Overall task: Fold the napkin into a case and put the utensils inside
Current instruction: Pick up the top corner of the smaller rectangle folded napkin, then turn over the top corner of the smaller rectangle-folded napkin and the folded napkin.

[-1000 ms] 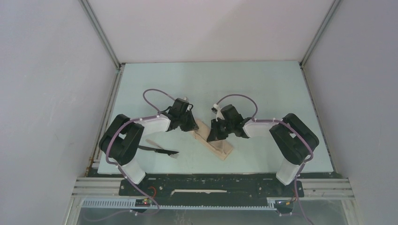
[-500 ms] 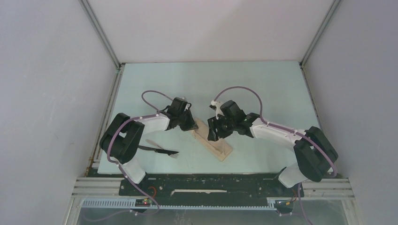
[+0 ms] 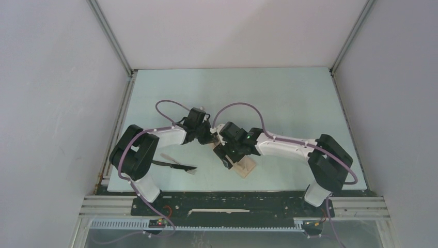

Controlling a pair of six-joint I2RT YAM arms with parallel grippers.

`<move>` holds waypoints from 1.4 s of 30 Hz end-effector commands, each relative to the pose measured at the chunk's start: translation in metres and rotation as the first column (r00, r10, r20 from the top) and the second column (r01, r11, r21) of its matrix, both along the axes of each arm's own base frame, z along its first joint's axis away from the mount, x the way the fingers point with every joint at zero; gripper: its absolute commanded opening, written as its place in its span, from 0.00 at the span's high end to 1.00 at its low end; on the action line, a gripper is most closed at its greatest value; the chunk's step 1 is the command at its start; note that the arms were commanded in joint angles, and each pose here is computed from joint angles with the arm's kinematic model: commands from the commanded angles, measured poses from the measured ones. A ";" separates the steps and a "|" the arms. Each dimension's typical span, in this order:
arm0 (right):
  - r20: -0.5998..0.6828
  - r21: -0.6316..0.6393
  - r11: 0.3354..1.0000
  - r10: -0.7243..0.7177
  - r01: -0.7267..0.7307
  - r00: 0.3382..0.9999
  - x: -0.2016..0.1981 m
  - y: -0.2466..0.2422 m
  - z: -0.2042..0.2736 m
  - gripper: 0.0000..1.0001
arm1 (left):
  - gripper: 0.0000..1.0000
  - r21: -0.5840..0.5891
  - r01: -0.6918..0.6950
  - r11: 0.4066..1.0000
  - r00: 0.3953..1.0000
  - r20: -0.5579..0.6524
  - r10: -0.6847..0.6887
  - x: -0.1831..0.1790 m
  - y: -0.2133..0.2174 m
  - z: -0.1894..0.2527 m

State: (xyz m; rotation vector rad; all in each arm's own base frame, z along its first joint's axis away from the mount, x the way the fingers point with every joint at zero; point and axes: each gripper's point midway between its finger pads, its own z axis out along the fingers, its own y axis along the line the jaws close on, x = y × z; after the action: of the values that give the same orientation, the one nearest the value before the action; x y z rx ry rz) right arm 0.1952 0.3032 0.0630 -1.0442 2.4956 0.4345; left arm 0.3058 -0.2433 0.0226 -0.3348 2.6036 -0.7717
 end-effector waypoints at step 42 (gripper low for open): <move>-0.127 0.250 0.967 -0.023 0.054 0.992 -0.035 0.054 0.015 1.00 | 0.67 -0.005 -0.138 0.990 0.919 0.374 0.130 -0.017 0.111 0.175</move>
State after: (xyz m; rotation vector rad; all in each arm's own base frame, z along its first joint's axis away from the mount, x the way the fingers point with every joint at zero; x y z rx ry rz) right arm 0.1814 0.3165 0.0299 -0.9784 2.5142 0.3276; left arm 0.3057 -0.1562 0.1908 -0.3346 2.1822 -0.7870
